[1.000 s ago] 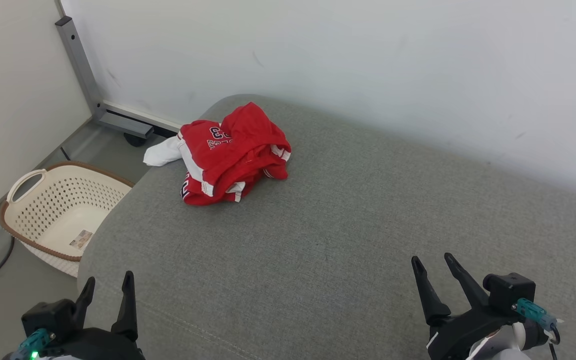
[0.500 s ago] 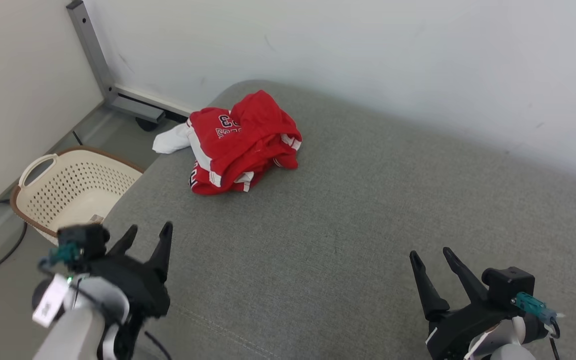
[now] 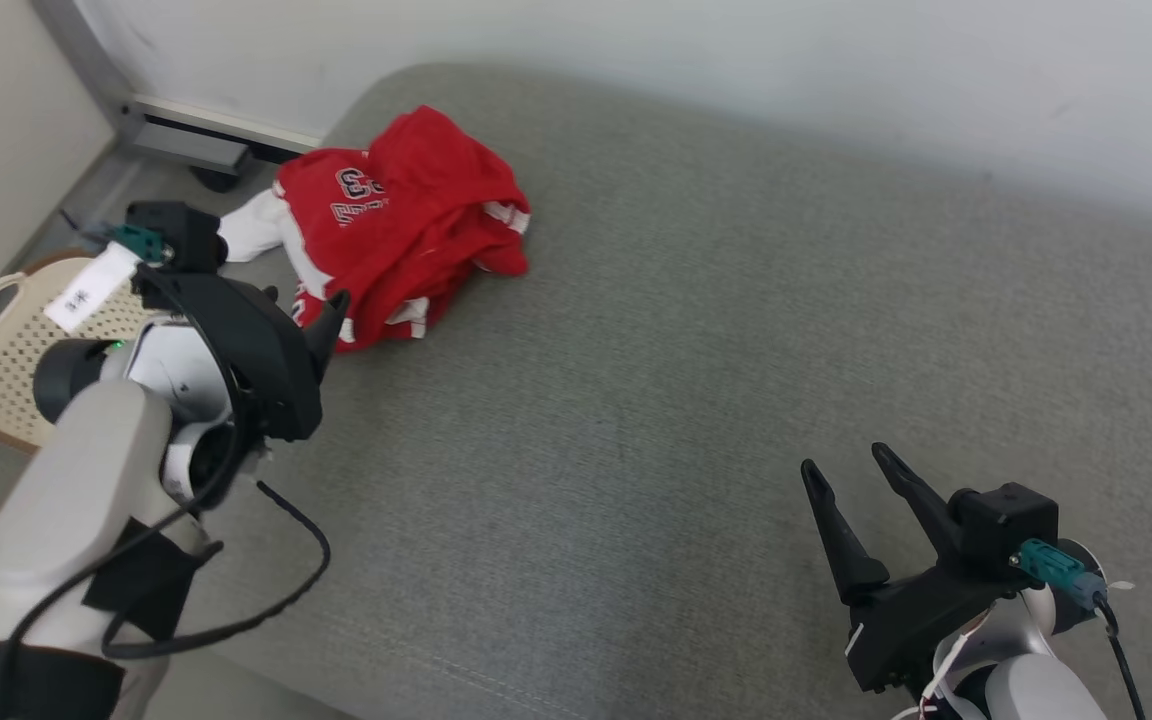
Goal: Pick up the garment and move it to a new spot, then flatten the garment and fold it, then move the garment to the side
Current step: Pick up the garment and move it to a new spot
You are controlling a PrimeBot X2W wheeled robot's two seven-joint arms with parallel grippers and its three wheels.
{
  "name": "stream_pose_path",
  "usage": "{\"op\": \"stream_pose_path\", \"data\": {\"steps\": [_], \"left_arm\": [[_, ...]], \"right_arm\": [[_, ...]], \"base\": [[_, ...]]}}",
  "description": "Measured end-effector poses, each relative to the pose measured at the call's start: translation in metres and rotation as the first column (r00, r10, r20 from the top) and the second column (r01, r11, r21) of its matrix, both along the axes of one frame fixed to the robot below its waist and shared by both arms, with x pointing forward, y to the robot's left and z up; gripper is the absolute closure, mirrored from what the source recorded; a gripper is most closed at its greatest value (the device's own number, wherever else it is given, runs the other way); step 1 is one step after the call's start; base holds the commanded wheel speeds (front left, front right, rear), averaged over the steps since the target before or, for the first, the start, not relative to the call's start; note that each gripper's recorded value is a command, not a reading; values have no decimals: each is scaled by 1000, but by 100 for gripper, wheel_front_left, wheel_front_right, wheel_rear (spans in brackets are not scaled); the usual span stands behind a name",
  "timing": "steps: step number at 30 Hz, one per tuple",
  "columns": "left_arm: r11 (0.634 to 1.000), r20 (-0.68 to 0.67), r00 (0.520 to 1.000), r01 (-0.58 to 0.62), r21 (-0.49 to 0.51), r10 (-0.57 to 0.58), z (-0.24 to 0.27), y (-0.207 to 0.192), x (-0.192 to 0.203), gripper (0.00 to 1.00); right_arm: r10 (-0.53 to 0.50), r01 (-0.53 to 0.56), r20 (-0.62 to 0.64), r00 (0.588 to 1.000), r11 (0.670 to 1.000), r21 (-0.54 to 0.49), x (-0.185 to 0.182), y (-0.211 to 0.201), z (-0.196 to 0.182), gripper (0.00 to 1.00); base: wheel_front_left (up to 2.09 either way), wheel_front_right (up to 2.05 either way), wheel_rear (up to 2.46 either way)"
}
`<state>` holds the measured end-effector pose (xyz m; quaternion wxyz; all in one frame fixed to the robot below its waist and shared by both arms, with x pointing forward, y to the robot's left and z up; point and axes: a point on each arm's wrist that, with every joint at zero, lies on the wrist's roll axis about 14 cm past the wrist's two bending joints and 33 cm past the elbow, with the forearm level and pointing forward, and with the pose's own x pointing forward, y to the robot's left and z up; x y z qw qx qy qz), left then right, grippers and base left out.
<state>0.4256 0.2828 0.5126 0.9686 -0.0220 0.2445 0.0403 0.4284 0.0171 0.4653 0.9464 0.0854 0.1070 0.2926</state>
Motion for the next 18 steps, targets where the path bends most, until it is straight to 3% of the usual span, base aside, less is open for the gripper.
{"op": "stream_pose_path", "data": {"steps": [7, 18], "left_arm": [[999, -150, 988, 35, 36, -30, -26, 2, 22, 0], [995, -254, 967, 45, 89, -21, -65, 3, 46, 0]], "right_arm": [[-62, 61, -37, 997, 998, -23, 2, -28, -10, 0], [-138, 133, -83, 987, 989, -56, 2, -59, -26, 0]], "base": [[0, 0, 0], [0, 0, 0]]}}
